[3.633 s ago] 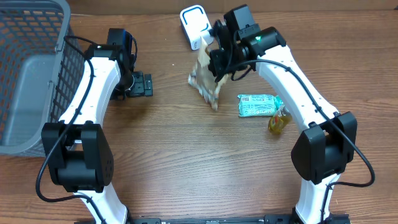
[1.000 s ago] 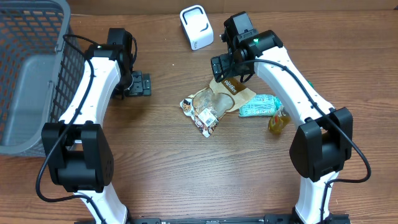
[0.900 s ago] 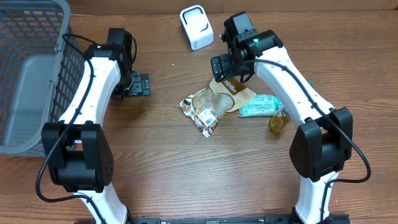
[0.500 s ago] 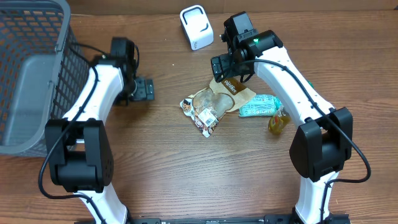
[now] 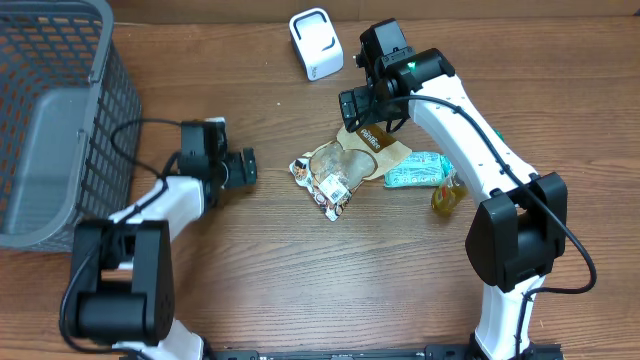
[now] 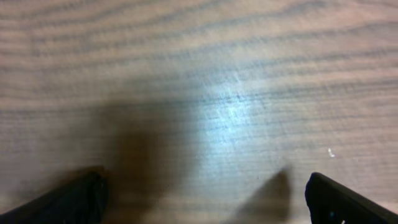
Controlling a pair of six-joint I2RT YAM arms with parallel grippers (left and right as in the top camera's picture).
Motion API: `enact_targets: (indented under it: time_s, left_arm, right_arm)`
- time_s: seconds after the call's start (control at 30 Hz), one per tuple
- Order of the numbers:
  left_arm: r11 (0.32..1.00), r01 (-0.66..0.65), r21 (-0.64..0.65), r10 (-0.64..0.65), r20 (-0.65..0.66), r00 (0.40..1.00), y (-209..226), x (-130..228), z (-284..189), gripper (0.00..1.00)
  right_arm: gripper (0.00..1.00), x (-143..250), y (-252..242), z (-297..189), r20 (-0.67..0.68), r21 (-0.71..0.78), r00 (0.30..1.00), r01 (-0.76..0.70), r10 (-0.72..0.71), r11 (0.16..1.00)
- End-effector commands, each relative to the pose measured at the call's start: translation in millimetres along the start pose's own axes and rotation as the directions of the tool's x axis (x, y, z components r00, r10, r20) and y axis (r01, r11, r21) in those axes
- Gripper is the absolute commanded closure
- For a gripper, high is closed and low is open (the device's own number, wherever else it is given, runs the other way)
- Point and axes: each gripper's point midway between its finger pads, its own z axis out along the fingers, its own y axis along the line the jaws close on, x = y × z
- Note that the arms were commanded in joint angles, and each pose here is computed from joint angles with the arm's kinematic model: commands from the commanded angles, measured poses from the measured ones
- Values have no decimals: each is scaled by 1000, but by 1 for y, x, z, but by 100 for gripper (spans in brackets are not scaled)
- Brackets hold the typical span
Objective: Scan the item barcode
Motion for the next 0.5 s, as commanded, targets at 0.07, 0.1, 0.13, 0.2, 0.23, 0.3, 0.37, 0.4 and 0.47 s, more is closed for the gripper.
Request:
enact_targets:
  time_s: [0.07, 0.1, 0.13, 0.2, 0.23, 0.3, 0.37, 0.4, 0.47]
  left_arm:
    - [998, 6, 70, -5, -6, 1000, -5, 44, -16, 0]
    - [998, 3, 70, -4, 19, 1000, -5, 46, -20, 0]
    - [998, 0, 68, -3, 50, 999, -3, 47, -24, 0]
    - [997, -6, 75, -1, 103, 995, -3, 49, -32, 0]
    - [997, -9, 76, -1, 130, 992, -2, 50, -36, 0]
    - [997, -14, 80, 0, 180, 984, -1, 53, -44, 0]
    - [997, -16, 74, 0, 216, 976, 1, 58, -51, 0]
    - [997, -17, 72, 0, 230, 973, 2, 62, -54, 0]
    - [998, -16, 67, -1, 242, 970, 5, 69, -58, 0]
  right_arm:
    - [0, 1, -1, 2, -3, 10, 1000, -2, 2, 1000]
    - [0, 1, -1, 2, -3, 10, 1000, -2, 2, 1000]
    - [0, 1, -1, 2, -3, 10, 1000, -2, 2, 1000]
    - [0, 1, -1, 2, -3, 10, 1000, -2, 2, 1000]
    - [0, 1, -1, 2, -3, 10, 1000, -2, 2, 1000]
    - [0, 1, -1, 2, -3, 10, 1000, -2, 2, 1000]
    - [0, 1, -1, 2, -3, 10, 1000, -2, 2, 1000]
    - [0, 1, -1, 2, -3, 10, 1000, -2, 2, 1000]
    - [0, 1, -1, 2, -3, 10, 1000, -2, 2, 1000]
